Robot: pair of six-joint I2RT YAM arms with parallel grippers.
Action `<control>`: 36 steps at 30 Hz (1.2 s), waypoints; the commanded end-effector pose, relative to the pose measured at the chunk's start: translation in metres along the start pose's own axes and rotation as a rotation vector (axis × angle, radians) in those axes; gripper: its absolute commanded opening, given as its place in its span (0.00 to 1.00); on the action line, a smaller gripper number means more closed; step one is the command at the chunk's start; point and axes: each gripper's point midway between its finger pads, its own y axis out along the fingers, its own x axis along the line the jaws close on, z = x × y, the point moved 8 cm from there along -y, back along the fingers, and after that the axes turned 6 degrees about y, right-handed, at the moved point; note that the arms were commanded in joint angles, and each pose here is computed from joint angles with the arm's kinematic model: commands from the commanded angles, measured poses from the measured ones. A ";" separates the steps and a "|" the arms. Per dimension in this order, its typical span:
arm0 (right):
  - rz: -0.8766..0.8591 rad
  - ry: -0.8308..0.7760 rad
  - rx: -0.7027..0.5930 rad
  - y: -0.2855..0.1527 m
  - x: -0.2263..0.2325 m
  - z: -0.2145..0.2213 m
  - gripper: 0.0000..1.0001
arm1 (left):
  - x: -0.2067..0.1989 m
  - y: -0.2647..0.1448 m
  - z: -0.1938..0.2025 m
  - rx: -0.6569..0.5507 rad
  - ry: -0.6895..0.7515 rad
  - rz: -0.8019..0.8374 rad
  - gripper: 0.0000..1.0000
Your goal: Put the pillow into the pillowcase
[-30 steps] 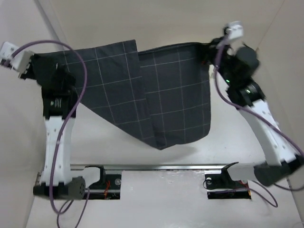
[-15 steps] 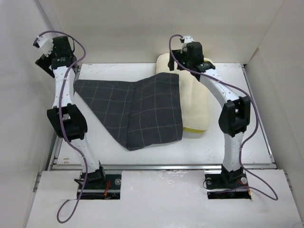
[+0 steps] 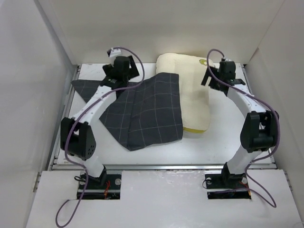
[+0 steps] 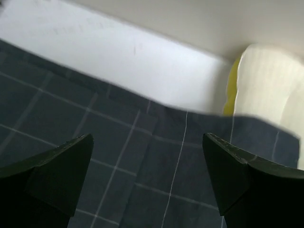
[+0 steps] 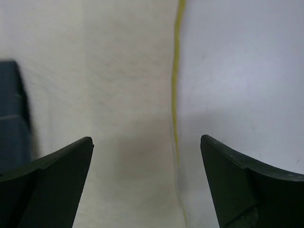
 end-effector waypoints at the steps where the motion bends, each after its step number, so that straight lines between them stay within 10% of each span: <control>1: -0.042 0.073 0.158 0.012 -0.011 0.049 1.00 | 0.009 0.031 0.063 0.176 -0.006 -0.045 1.00; 9: -0.088 0.089 0.189 0.031 -0.015 0.072 1.00 | 0.023 0.051 0.126 0.359 0.017 -0.146 1.00; 13: -0.071 0.102 0.238 0.041 -0.018 0.082 0.75 | 0.034 0.068 0.168 0.458 0.073 -0.259 1.00; 17: -0.047 0.120 0.253 0.047 -0.021 0.088 0.75 | 0.054 0.089 0.183 0.532 0.054 -0.324 0.99; 20: -0.010 0.125 0.245 0.047 -0.024 0.088 0.67 | 0.077 0.099 0.184 0.549 0.012 -0.355 0.77; 22: 0.035 0.133 0.231 0.051 -0.029 0.090 0.26 | 0.094 0.108 0.184 0.566 -0.019 -0.383 0.53; 25: 0.109 0.167 0.192 0.046 -0.033 0.083 0.03 | 0.122 0.118 0.187 0.597 -0.044 -0.449 0.29; 36: 0.506 0.278 0.062 -0.030 -0.093 0.079 0.00 | 0.205 0.136 0.138 0.542 -0.103 -0.675 0.18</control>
